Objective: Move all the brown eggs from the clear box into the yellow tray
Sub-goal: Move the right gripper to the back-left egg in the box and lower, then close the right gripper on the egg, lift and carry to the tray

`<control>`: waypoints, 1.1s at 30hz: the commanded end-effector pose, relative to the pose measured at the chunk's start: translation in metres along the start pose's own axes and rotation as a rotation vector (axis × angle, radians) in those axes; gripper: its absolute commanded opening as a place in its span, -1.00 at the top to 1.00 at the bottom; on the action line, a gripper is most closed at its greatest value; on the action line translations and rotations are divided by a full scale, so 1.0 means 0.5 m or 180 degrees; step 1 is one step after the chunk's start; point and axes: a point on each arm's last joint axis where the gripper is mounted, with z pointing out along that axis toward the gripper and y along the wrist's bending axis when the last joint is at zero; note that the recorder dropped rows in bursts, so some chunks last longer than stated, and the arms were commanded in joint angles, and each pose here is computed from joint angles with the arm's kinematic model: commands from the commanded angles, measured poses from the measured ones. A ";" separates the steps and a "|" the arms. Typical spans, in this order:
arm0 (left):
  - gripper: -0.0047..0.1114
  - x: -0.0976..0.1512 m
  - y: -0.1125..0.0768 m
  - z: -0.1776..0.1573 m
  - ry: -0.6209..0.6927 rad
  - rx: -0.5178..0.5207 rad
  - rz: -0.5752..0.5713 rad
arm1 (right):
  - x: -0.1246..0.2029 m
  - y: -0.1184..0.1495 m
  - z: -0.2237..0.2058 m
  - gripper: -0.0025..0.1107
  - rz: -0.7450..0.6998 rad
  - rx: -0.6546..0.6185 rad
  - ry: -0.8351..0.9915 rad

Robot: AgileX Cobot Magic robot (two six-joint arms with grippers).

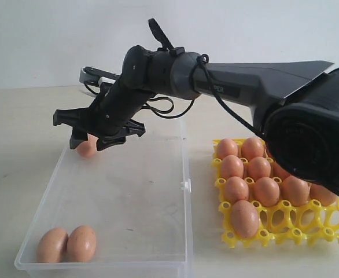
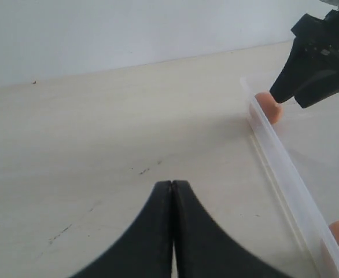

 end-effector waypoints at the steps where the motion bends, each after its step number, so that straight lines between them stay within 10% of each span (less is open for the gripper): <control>1: 0.92 -0.005 0.000 -0.001 -0.0055 0.0014 -0.0021 | -0.016 -0.012 0.007 0.00 0.0054 -0.0019 -0.0057; 33: 0.92 -0.005 0.000 -0.001 -0.0055 0.0014 -0.0021 | -0.041 -0.072 0.073 0.00 0.0389 -0.0103 -0.0388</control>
